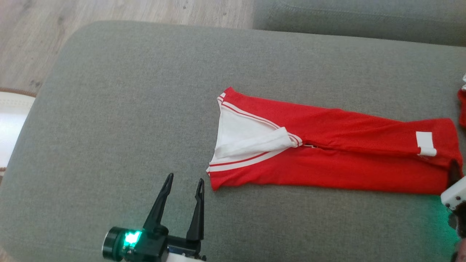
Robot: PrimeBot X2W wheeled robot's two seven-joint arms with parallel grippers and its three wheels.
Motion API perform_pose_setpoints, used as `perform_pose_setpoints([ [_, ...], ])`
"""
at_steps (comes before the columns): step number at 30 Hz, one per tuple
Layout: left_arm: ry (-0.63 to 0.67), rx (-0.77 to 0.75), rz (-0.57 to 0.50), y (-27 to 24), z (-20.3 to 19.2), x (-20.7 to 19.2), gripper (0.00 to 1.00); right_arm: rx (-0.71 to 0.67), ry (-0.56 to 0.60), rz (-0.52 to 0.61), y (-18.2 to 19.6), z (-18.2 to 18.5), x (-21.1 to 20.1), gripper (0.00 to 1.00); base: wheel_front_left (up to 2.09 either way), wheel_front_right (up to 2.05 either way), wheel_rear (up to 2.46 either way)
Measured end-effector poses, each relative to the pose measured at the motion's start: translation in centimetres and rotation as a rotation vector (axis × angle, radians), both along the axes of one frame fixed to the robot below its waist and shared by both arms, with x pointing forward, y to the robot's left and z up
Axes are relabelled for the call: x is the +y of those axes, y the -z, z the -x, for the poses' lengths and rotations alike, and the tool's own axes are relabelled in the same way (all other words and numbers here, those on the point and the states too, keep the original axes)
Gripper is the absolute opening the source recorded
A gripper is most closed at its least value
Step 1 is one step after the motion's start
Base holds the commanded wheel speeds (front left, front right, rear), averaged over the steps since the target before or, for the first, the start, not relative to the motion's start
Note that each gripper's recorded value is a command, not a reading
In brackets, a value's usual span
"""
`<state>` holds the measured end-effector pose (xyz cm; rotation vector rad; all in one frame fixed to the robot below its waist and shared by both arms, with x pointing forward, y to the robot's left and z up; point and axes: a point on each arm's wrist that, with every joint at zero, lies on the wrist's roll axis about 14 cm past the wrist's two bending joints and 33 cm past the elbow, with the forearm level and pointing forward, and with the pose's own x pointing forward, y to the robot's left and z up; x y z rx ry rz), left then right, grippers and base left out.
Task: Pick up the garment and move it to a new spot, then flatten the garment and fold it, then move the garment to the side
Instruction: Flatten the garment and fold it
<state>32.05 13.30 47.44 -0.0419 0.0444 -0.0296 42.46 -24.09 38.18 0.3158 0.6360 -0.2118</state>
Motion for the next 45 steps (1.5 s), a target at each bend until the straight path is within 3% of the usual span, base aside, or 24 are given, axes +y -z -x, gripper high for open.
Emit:
perform_pose_setpoints([
  [6, -0.011, 0.014, 0.010, 0.4, -0.5, 0.1, 1.00, 0.083, 0.013, -0.030, 2.1, -0.6, 0.6, 1.00, 0.00, 0.00, 0.00],
  [7, -0.013, 0.013, 0.011, 0.3, -0.5, 0.2, 1.00, 0.095, 0.009, -0.032, 2.4, -0.6, 0.7, 0.93, 0.00, 0.00, 0.00],
  [8, -0.014, 0.013, 0.012, 0.3, -0.5, 0.2, 1.00, 0.105, 0.004, -0.035, 2.5, -0.7, 0.8, 0.61, 0.00, 0.00, 0.00],
  [9, -0.016, 0.014, 0.013, 0.4, -0.5, 0.3, 1.00, 0.108, 0.005, -0.046, 2.5, -0.9, 0.9, 0.38, 0.00, 0.00, 0.00],
  [10, -0.020, 0.014, 0.013, 0.4, -0.5, 0.4, 1.00, 0.106, 0.005, -0.056, 2.4, -1.1, 1.0, 0.00, 0.00, 0.00, 0.00],
  [18, -0.022, -0.001, 0.018, 0.0, -0.5, 0.5, 1.00, 0.047, 0.014, -0.086, 1.3, -1.1, 1.2, 0.00, 0.00, 0.00, 0.00],
  [31, 0.016, -0.052, 0.008, -1.3, 0.1, -0.2, 1.00, -0.129, 0.045, -0.071, -4.0, -0.5, -1.6, 0.00, 0.00, 0.00, 0.00],
  [35, 0.016, -0.044, 0.005, -1.0, 0.8, -0.2, 1.00, -0.239, -0.049, -0.096, -7.4, -2.0, 1.8, 0.00, 0.00, 0.00, 0.00],
  [38, 0.011, -0.047, 0.006, -1.1, 1.3, -0.1, 1.00, -0.315, -0.182, -0.137, -9.9, -2.6, 6.7, 0.00, 0.00, 0.00, 0.00],
  [45, -0.019, -0.055, 0.007, -1.2, 2.3, 0.8, 1.00, -0.330, -0.438, -0.318, -10.1, -1.0, 17.3, 0.00, 0.00, 0.00, 0.00],
])
